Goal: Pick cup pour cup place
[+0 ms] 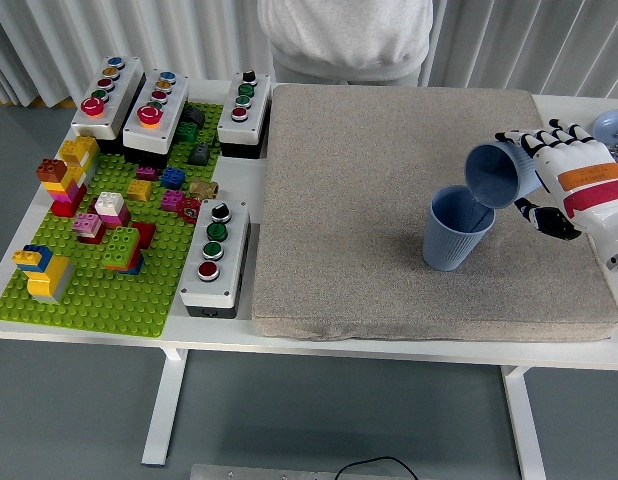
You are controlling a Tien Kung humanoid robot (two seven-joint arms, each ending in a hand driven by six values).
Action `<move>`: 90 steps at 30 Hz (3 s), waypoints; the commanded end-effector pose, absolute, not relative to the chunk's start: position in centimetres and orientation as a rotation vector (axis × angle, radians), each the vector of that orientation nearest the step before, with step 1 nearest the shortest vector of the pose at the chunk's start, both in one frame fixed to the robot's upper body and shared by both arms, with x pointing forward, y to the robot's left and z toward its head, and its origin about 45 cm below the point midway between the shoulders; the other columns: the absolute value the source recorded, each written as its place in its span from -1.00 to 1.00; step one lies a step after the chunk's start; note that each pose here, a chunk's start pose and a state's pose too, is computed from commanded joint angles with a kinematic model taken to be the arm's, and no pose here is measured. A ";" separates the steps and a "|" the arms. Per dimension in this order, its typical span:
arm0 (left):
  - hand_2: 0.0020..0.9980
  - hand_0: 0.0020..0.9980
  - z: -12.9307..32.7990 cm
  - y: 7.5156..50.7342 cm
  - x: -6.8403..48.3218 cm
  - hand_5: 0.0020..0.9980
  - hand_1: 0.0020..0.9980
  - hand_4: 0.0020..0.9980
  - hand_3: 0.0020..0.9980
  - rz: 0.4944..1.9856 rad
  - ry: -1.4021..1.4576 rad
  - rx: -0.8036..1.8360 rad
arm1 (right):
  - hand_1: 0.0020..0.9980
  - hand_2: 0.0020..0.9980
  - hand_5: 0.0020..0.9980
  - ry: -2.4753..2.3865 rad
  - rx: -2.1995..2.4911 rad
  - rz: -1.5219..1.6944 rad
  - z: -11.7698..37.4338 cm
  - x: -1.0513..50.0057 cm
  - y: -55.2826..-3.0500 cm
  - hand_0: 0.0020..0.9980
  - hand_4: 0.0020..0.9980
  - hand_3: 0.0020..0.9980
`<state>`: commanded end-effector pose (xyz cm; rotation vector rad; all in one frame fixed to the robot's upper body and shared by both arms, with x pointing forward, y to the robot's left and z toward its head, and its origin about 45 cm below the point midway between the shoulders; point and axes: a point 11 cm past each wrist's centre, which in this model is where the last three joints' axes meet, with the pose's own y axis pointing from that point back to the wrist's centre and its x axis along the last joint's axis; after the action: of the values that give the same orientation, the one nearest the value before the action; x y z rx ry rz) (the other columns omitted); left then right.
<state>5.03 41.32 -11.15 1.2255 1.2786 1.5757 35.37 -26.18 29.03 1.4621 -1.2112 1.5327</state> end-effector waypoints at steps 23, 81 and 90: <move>0.64 0.47 -11.1 41.3 5.2 0.83 0.52 0.01 0.32 1.578 1.278 1.222 | 0.56 0.42 -1.00 -1.216 1.401 1.543 29.5 35.7 -26.5 0.84 0.21 0.41; 0.64 0.47 -11.1 41.3 5.0 0.83 0.52 0.01 0.33 1.573 1.281 1.231 | 0.57 0.41 -1.00 -1.391 1.578 1.358 29.1 35.4 -26.4 0.84 0.14 0.39; 0.64 0.47 -11.2 41.3 4.7 0.84 0.52 0.01 0.33 1.568 1.283 1.239 | 0.55 0.38 -1.00 -1.547 1.763 1.077 27.7 35.8 -27.3 0.83 0.14 0.38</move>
<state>4.75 41.34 -11.17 1.2388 1.2833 1.5684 35.80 -27.30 27.70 1.7634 -1.5470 1.0775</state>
